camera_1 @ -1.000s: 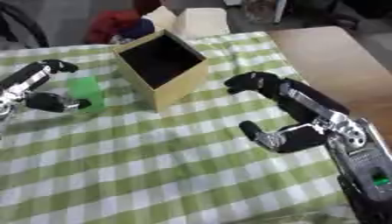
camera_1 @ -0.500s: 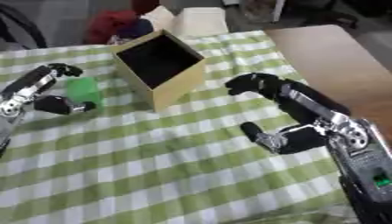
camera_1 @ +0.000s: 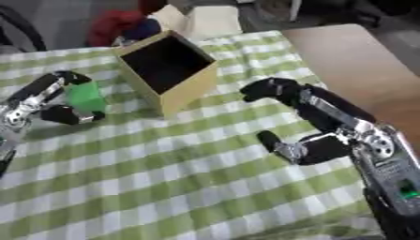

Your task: Pick up objects on the table and place them in the box.

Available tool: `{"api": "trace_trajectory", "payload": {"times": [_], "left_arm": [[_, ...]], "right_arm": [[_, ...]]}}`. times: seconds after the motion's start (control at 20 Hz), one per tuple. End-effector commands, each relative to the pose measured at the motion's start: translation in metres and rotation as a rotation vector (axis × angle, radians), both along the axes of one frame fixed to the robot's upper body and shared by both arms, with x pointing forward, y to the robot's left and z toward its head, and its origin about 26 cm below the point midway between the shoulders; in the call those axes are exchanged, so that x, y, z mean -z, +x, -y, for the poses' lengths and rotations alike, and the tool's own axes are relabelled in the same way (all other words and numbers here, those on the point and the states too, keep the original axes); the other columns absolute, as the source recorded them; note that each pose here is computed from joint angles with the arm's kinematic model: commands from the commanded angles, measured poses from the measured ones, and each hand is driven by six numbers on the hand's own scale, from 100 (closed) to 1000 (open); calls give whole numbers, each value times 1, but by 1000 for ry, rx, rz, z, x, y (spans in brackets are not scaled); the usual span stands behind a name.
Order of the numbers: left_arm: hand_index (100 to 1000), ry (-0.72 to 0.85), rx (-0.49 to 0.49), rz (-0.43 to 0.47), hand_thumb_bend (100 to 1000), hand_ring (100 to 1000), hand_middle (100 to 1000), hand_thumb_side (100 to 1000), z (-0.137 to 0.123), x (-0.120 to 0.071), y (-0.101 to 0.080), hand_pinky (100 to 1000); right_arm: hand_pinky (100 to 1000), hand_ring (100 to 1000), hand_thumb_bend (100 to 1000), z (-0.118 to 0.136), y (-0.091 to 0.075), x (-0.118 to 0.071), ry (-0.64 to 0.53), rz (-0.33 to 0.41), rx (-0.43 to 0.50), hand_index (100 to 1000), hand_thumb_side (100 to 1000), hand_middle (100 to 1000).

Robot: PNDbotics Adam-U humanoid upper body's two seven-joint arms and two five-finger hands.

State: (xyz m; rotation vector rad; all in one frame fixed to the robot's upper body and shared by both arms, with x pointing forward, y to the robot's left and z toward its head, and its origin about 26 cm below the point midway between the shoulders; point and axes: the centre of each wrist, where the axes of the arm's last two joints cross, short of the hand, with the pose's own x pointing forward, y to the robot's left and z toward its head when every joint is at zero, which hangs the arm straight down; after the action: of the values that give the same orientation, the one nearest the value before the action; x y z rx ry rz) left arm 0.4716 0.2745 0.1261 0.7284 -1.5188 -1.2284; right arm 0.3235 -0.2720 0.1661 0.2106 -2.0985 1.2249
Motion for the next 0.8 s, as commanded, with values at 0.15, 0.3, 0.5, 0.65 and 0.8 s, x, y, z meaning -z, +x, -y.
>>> {"api": "trace_trajectory", "payload": {"times": [0.15,0.3,0.5,0.65,0.8], "left_arm": [[852,18,-19,42,640,842,725,418,-4,-14,4,902],[845,29,-28,40,614,823,700,379,-6,-13,4,885],[834,35,-36,44,573,777,643,324,-9,-14,4,856],[829,31,-44,46,508,749,611,256,-11,-15,3,836],[824,20,-45,52,466,726,584,217,-13,-20,2,824]], "right_arm": [[967,860,181,0,0,-8,-8,22,-9,836,245,861],[967,860,180,0,0,-8,-7,22,-8,836,245,861],[967,860,179,1,0,-8,-8,21,-7,836,245,862],[967,860,178,1,0,-7,-7,20,-7,836,245,862],[967,860,177,2,0,-7,-6,18,-4,836,245,862]]}}
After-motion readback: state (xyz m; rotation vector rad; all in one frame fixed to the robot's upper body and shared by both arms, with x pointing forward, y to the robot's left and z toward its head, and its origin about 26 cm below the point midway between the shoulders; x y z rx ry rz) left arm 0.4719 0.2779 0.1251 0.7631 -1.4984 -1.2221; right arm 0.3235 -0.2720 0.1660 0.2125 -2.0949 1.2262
